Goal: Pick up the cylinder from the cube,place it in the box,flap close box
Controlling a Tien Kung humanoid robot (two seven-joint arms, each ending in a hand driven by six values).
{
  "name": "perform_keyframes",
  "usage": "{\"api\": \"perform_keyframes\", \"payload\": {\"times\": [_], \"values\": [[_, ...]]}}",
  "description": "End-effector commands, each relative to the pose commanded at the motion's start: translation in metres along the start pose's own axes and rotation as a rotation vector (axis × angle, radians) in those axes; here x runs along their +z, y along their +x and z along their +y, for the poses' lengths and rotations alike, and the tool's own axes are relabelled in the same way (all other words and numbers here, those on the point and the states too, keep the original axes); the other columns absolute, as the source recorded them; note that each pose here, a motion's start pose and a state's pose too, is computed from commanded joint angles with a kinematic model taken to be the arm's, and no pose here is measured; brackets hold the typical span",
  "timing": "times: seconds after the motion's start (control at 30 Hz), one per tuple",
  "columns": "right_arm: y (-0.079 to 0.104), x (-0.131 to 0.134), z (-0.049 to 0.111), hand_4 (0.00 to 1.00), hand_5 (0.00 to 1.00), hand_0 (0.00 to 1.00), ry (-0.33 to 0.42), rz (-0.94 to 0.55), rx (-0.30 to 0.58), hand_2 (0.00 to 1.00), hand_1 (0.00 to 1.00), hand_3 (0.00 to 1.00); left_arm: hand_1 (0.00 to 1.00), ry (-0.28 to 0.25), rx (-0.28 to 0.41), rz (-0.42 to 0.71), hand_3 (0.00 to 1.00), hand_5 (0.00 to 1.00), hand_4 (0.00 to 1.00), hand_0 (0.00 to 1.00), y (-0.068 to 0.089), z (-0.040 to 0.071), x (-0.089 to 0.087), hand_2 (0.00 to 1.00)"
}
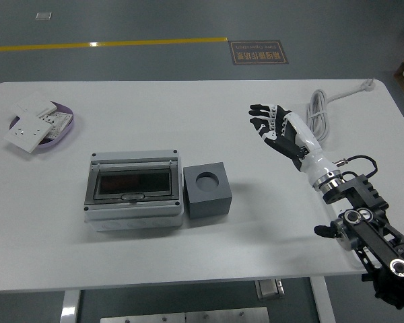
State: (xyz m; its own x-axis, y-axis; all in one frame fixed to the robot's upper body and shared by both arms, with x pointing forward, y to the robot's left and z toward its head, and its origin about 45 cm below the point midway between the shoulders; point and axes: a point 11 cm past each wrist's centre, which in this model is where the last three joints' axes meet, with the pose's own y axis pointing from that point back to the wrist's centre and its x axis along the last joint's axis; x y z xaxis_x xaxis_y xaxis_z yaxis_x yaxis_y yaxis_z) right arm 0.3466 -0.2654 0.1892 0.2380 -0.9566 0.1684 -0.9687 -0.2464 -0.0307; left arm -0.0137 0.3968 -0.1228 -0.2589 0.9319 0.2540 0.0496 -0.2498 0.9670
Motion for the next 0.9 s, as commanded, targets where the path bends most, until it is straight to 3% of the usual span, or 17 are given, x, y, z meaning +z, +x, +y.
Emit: {"api": "perform_keyframes", "payload": {"times": [0.13,0.17,0.27,0.37,0.9], "values": [[0.014,0.004,0.005,0.866,0.497,0.808,-0.002,-0.023,0.046,0.731,0.727,0.758,0.852,-0.002,0.001,-0.001,0.951,0.002,0.002,0.923,0.001,0.000,0.001,0.854],[0.017,0.005,0.006,0.939,0.490,0.837,-0.001,-0.029,0.054,0.749,0.768,0.772,0.852,-0.002,0.001,-0.001,0.951,0.002,0.002,0.923,0.001,0.000,0.001,0.854],[0.021,0.005,0.007,0.939,0.490,0.837,0.002,-0.040,0.072,0.749,0.768,0.772,0.852,0.000,0.002,-0.001,0.951,0.002,0.002,0.923,0.002,0.000,0.000,0.854],[0.023,0.004,0.008,0.983,0.519,0.851,0.006,-0.047,0.080,0.758,0.774,0.776,0.852,0.002,0.003,-0.001,0.951,0.002,0.002,0.923,0.002,0.000,-0.001,0.854],[0.024,-0.005,0.006,0.998,0.552,0.854,0.034,-0.049,0.089,0.754,0.778,0.777,0.852,0.012,-0.002,-0.002,0.951,0.002,0.002,0.923,-0.001,0.000,-0.006,0.854]]}}
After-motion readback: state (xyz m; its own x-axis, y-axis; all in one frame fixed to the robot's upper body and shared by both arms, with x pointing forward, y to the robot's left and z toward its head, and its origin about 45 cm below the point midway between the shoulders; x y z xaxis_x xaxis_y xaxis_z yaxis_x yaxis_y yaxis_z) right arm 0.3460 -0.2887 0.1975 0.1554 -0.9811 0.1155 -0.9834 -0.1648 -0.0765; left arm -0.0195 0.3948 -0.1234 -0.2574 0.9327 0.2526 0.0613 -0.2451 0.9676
